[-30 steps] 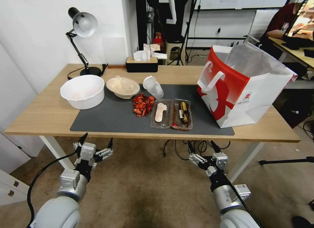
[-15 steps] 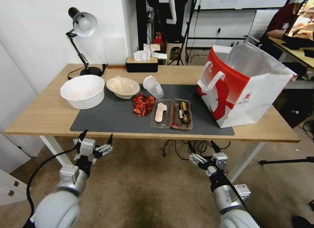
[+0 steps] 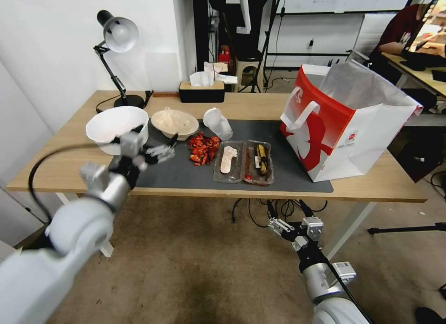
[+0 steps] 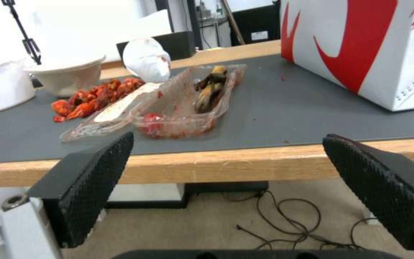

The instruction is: Pick up the trash from the table and place it into the takeout bag.

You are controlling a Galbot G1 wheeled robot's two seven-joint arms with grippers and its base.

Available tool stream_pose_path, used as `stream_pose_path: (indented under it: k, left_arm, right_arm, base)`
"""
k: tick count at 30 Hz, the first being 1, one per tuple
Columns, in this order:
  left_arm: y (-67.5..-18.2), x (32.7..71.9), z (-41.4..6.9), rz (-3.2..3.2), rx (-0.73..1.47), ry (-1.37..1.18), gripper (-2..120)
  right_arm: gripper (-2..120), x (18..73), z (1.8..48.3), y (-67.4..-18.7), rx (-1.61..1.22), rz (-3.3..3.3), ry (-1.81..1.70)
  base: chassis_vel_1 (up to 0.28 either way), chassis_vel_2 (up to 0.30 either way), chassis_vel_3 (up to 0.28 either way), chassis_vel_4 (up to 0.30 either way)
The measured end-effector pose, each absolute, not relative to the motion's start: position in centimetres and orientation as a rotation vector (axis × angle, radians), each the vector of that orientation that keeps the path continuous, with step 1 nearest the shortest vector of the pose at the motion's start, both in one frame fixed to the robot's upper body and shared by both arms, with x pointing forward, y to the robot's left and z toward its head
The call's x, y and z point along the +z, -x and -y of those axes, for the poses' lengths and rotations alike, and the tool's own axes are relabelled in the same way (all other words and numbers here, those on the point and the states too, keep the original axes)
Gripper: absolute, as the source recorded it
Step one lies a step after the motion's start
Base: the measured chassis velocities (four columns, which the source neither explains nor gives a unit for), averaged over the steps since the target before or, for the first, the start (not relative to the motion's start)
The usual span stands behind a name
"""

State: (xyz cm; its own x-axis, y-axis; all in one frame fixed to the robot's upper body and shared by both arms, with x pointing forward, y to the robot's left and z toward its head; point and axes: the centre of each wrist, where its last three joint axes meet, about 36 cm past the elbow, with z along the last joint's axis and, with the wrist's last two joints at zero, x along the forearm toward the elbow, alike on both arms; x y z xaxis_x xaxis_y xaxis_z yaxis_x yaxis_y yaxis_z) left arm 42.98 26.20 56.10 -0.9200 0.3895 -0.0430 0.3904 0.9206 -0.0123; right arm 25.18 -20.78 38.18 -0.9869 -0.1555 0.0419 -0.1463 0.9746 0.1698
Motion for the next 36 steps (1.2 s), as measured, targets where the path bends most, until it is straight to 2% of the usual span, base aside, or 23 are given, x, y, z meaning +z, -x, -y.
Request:
stream_pose_path:
  k: [5,11,15,23,31,36]
  left_arm:
    - [-47.9,58.8,-22.7,-3.101,-0.095,-0.662,100]
    - [-51.5,59.4,-19.3,-3.21,-0.186,-0.724,100]
    - [-55.6,59.9,-17.4,-3.315,-0.293,-0.738,100]
    - [-61.7,61.6,-13.3,-3.496,-0.318,-0.704,100]
    - [-65.1,60.5,-11.1,-3.631,-0.237,-0.612,100]
    - [-67.3,58.4,-10.4,-3.762,-0.157,-0.425,100]
  right_arm:
    - [100,38.2,20.8,-25.2,-0.258,3.067,-0.234]
    - [100,38.2,20.8,-25.2,-0.258,3.067,-0.235]
    - [100,38.2,20.8,-25.2,-0.258,3.067,-0.234]
    - [100,38.2,20.8,-25.2,-0.258,3.067,-0.235]
    - [100,38.2,20.8,-25.2,-0.258,3.067,-0.235]
    - [100,38.2,20.8,-25.2,-0.258,3.067,-0.235]
  base:
    - [0.0,0.0,0.0,0.0]
    - [0.0,0.0,0.0,0.0]
    - [0.0,0.0,0.0,0.0]
    - [0.0,0.0,0.0,0.0]
    - [0.0,0.0,0.0,0.0]
    - [0.0,0.0,0.0,0.0]
